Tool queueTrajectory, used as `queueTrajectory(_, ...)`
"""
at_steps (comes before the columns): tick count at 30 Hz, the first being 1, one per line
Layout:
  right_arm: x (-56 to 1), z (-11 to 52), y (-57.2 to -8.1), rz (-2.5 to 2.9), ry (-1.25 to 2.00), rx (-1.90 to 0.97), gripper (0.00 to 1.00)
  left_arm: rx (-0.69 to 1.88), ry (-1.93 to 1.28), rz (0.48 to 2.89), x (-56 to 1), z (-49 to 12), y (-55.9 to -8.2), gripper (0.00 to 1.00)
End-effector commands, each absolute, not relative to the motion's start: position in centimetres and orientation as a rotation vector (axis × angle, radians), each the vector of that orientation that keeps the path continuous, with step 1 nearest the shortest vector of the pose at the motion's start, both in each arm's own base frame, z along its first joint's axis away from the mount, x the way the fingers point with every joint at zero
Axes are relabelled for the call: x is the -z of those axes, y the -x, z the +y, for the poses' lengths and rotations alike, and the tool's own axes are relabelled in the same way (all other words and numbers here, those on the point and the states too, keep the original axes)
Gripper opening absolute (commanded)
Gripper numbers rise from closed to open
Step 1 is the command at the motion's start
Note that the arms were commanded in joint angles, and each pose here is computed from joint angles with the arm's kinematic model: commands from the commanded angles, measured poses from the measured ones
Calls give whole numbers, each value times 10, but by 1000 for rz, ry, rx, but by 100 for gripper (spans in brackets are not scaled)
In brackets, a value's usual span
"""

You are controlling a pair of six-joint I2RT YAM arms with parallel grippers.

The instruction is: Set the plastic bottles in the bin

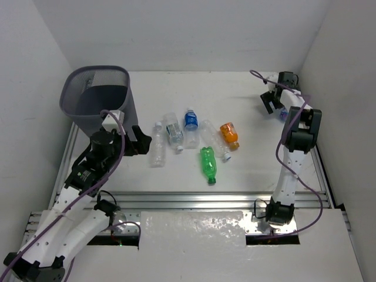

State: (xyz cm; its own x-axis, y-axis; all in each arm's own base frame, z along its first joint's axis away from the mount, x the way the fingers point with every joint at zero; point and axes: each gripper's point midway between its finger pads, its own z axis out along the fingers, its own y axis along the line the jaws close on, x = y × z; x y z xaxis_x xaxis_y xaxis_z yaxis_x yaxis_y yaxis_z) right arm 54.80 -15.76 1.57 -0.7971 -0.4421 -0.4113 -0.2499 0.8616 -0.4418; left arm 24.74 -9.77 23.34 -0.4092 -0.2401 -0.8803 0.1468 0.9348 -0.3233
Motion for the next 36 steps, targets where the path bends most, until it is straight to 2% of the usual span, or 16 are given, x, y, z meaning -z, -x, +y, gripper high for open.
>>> queueTrajectory(1, -19, -138, -562, 2495, 513, 394, 94, 437, 67, 1890, -253, -100, -251, 100)
queueTrajectory(2, -12, -138, -560, 2505, 471, 360, 90, 436, 69, 1885, -254, -99, -250, 100)
queueTrajectory(3, -3, -142, -556, 2523, 453, 336, 75, 436, 71, 1879, -255, -98, -249, 100)
queueTrajectory(6, 11, -132, -547, 2544, 436, 257, 51, 445, 67, 1863, -258, -99, -248, 100)
queueTrajectory(7, 8, -128, -546, 2544, 425, 246, 39, 447, 66, 1862, -259, -99, -248, 100)
queueTrajectory(9, -1, -99, -546, 2543, 382, 140, 23, 443, 64, 1869, -257, -99, -249, 100)
queueTrajectory(12, -35, -39, -545, 2476, 396, 19, 13, 447, 63, 1870, -258, -100, -249, 100)
queueTrajectory(15, -61, 37, -521, 2397, 372, -119, 9, 488, 46, 1862, -262, -107, -248, 100)
queueTrajectory(16, -117, 72, -512, 2271, 366, -178, 9, 523, 33, 1852, -268, -112, -247, 100)
queueTrajectory(17, -132, 91, -498, 2233, 357, -227, 9, 564, 8, 1850, -272, -119, -245, 100)
queueTrajectory(19, -177, 141, -452, 2098, 362, -397, 9, 744, -84, 1851, -286, -149, -236, 100)
queueTrajectory(20, -164, 156, -421, 2120, 365, -489, 8, 908, -201, 1801, -302, -173, -223, 100)
queueTrajectory(22, -232, 210, -376, 1881, 390, -844, 8, 1146, -358, 1680, -323, -205, -203, 100)
queueTrajectory(27, -299, 264, -265, 1544, 422, -1468, 4, 1409, -463, 1548, -328, -232, -177, 100)
queueTrajectory(30, -334, 283, -220, 1432, 532, -1605, 5, 1457, -511, 1472, -336, -241, -163, 100)
queueTrajectory(36, -377, 298, -174, 1295, 607, -1697, 5, 1535, -628, 1383, -349, -272, -137, 100)
